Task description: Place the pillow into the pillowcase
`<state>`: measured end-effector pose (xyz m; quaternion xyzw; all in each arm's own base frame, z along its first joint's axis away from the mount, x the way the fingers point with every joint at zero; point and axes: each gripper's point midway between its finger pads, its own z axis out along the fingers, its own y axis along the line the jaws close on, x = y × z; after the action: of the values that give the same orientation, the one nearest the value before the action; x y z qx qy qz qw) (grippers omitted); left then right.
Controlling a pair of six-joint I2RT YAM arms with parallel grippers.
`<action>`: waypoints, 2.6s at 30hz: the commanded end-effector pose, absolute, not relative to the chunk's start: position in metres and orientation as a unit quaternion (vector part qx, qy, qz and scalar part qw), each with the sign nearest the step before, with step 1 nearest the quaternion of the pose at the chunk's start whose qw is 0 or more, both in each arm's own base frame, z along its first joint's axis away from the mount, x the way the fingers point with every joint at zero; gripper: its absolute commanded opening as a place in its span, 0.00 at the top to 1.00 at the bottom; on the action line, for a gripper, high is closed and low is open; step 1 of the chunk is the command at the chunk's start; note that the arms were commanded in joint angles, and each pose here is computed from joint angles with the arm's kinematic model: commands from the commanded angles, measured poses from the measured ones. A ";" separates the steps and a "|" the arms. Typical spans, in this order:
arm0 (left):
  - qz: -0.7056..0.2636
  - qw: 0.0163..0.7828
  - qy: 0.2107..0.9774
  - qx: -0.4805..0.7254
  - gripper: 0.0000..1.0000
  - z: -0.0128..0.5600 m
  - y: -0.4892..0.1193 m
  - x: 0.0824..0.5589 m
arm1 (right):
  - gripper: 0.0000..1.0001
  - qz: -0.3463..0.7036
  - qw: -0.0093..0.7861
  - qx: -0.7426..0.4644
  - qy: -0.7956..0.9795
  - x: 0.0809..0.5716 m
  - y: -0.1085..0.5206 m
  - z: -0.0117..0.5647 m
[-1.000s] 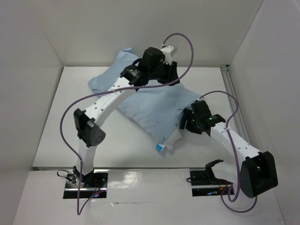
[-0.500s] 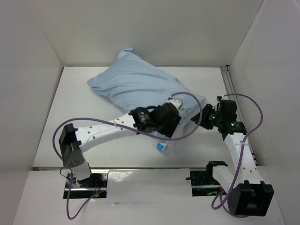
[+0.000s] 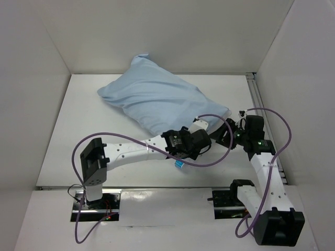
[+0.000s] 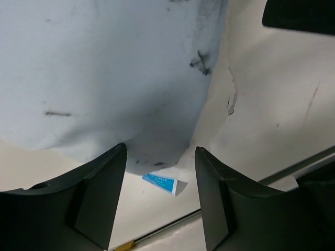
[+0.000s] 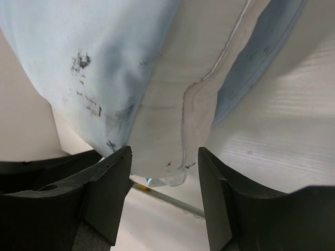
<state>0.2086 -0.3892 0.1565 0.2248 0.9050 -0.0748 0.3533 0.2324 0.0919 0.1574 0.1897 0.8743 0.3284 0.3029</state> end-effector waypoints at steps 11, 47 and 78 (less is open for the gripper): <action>-0.032 0.384 0.899 0.209 0.64 0.155 -0.400 0.236 | 0.44 0.395 0.266 0.168 0.863 0.195 0.115 0.125; -0.251 0.306 0.894 0.209 0.72 0.200 -0.391 0.234 | 1.00 0.469 0.304 0.123 0.820 0.243 0.136 0.123; -0.510 0.335 0.717 0.335 1.00 0.431 -0.427 0.143 | 1.00 0.549 0.560 0.002 0.621 0.321 0.203 0.344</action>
<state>0.1913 -0.4043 0.3363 0.2731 0.8254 -0.3758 0.3208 0.3009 0.2139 0.2187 0.0333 0.7474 0.5314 0.3973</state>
